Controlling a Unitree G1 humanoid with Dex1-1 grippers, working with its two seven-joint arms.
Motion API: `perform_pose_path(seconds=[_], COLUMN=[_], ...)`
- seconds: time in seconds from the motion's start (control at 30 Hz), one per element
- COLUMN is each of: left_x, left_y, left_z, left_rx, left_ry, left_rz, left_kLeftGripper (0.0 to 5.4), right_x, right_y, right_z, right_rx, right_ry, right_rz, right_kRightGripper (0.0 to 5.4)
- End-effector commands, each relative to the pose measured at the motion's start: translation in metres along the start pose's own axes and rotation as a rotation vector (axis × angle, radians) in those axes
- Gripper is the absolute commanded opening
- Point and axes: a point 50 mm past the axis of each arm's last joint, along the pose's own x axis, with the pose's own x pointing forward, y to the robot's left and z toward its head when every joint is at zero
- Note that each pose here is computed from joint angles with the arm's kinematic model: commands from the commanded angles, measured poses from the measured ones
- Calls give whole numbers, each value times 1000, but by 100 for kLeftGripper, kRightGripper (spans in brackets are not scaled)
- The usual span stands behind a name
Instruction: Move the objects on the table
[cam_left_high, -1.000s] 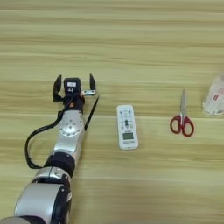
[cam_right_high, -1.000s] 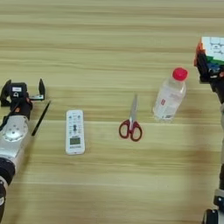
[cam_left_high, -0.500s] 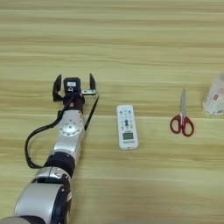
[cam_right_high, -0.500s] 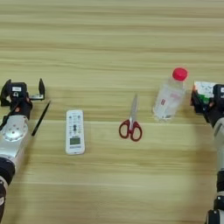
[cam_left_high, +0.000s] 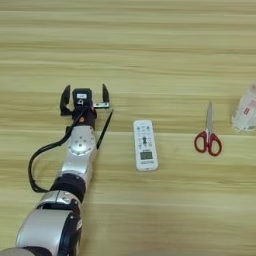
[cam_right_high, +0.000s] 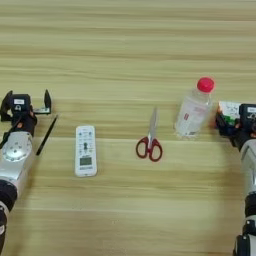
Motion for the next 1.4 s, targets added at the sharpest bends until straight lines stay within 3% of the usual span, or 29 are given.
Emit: perform_pose_path(seconds=[0.03,0.5,0.8,1.07,1.4], left_x=[2,1,2,2,2], left_y=[2,2,2,2,1], left_z=[2,2,2,3,3], left_rx=[9,9,9,9,9], left_ry=[-9,-8,-9,-9,-9], left_rz=[3,3,2,3,2], left_kLeftGripper=[540,540,540,540,540], right_x=[0,-5,-9,-17,-37], right_y=[3,7,2,-2,13], right_z=[7,30,45,68,97], right_rx=[-16,-40,-65,-75,-93], right_ry=[-28,-186,-281,-401,-543], right_rz=[22,18,-33,-73,-23], right_kRightGripper=[396,536,536,536,536])
